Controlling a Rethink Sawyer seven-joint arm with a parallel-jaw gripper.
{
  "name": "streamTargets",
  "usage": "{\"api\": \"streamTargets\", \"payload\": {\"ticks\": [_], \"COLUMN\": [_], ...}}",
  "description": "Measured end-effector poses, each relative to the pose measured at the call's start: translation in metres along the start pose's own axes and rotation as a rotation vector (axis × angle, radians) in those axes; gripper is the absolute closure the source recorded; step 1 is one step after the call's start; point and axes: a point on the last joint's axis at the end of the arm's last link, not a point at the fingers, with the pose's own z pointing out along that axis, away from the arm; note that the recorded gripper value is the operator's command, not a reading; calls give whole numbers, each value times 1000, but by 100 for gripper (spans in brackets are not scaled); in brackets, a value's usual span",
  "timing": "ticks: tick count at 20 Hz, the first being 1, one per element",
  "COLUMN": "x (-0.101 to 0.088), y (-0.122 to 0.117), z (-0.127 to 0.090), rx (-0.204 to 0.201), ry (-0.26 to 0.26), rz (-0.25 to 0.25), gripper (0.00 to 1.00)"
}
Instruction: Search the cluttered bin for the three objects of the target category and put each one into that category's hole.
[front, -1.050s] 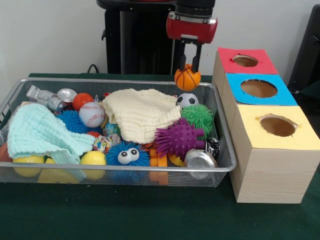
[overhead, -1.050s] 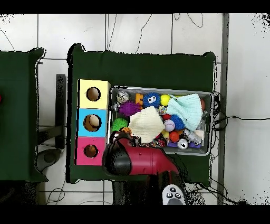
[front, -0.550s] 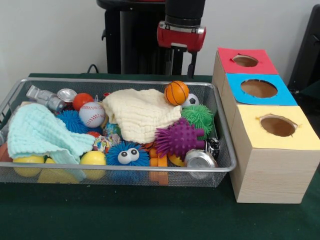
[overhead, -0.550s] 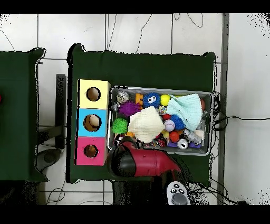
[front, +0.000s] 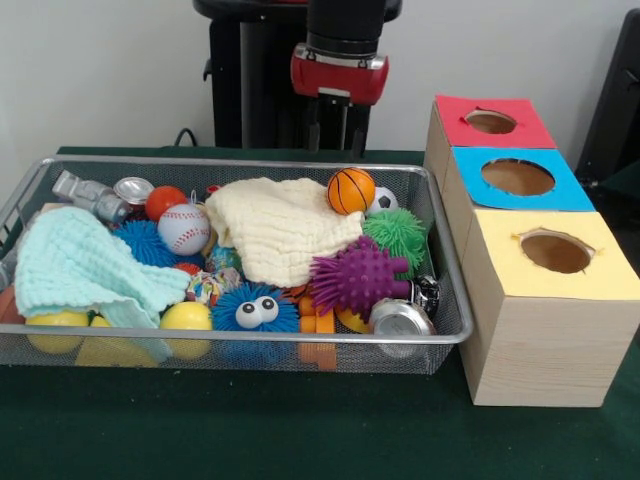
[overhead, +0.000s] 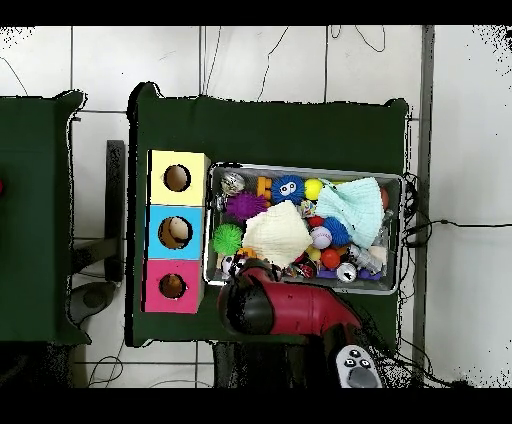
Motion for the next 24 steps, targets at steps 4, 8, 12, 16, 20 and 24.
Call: {"api": "streamTargets", "payload": {"ticks": [4, 8, 12, 16, 20, 24], "x": [-9, -17, -23, -27, -31, -42], "y": [-28, -55, -79, -94, -104, -116], "z": [3, 7, 13, 21, 28, 42], "rx": [-7, -16, -24, -37, -52, -89], "ry": [-5, -12, -21, -26, -32, -38], "rz": [23, 41, 43, 35, 27, 23], "gripper": [0, 0, 0, 0, 0, 0]}}
